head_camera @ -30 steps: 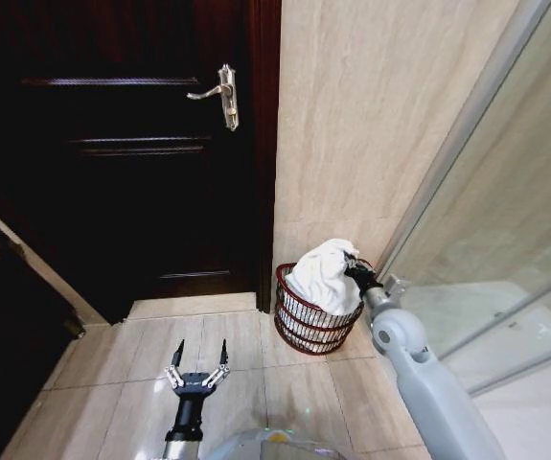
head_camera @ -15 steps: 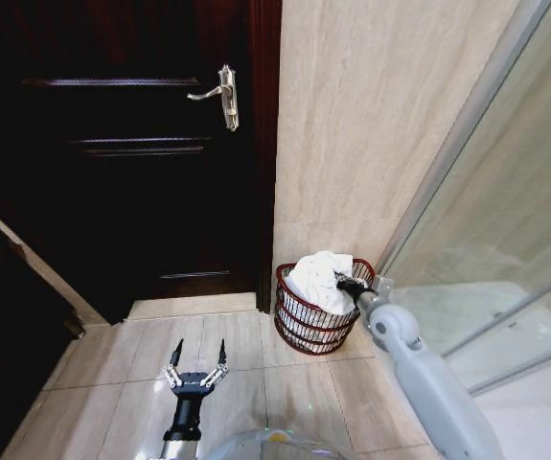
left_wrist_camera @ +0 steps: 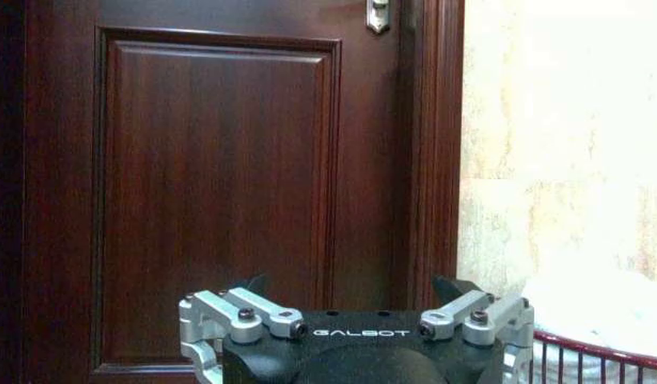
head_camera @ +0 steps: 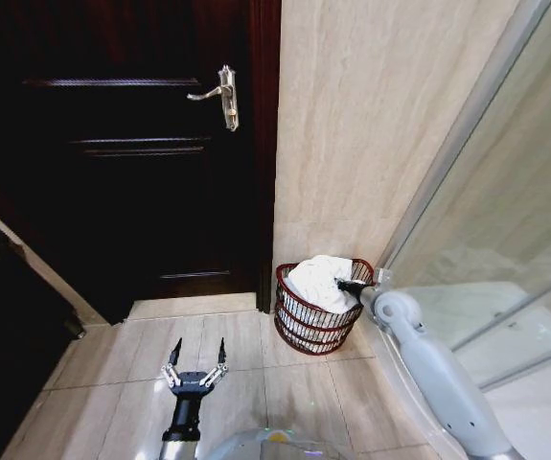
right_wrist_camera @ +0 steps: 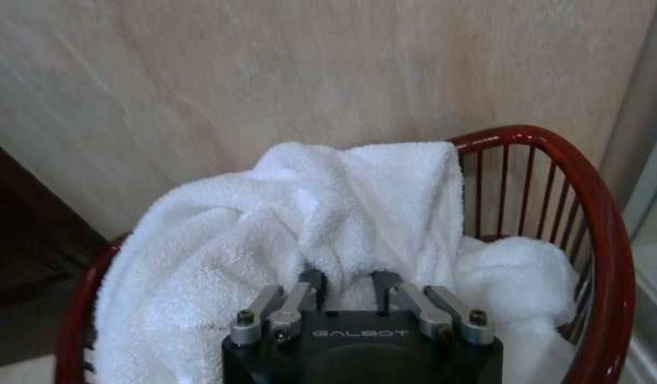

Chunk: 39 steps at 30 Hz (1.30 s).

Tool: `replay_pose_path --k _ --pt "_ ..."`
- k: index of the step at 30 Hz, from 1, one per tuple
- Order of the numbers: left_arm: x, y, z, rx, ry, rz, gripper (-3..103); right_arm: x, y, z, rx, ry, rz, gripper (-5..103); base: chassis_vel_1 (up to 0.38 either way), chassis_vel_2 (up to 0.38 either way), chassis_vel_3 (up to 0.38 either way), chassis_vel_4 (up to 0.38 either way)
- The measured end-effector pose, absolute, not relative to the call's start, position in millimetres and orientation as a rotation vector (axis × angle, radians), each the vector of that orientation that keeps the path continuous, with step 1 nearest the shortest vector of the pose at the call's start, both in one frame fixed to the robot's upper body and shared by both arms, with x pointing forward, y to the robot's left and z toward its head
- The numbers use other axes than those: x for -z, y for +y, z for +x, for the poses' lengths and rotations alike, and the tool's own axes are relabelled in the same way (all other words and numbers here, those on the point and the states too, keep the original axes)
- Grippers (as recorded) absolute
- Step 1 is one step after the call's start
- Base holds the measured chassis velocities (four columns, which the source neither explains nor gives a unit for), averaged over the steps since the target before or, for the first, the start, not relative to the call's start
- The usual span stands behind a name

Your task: Discard the used towel into the hamper.

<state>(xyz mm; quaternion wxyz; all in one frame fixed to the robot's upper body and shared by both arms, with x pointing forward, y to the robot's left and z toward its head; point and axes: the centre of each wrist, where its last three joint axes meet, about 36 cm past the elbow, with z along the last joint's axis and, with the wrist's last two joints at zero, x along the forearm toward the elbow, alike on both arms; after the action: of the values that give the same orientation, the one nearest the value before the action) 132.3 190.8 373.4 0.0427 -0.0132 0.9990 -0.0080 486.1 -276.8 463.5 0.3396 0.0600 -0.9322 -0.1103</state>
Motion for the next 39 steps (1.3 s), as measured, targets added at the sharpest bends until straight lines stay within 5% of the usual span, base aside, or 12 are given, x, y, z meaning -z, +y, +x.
replay_pose_path --k 18,27,39 --pt "-372 189 132 0.026 3.053 -0.029 100 -430 -240 525 0.206 -2.298 0.106 98 0.0 0.0 0.0 0.0" --pt "-373 188 132 0.03 3.043 -0.027 100 -426 -233 517 0.237 -2.286 0.091 100 0.0 0.0 0.0 0.0" --pt "-380 190 134 0.024 3.026 -0.01 100 -519 -238 471 0.273 -2.598 0.17 100 0.0 0.0 0.0 0.0"
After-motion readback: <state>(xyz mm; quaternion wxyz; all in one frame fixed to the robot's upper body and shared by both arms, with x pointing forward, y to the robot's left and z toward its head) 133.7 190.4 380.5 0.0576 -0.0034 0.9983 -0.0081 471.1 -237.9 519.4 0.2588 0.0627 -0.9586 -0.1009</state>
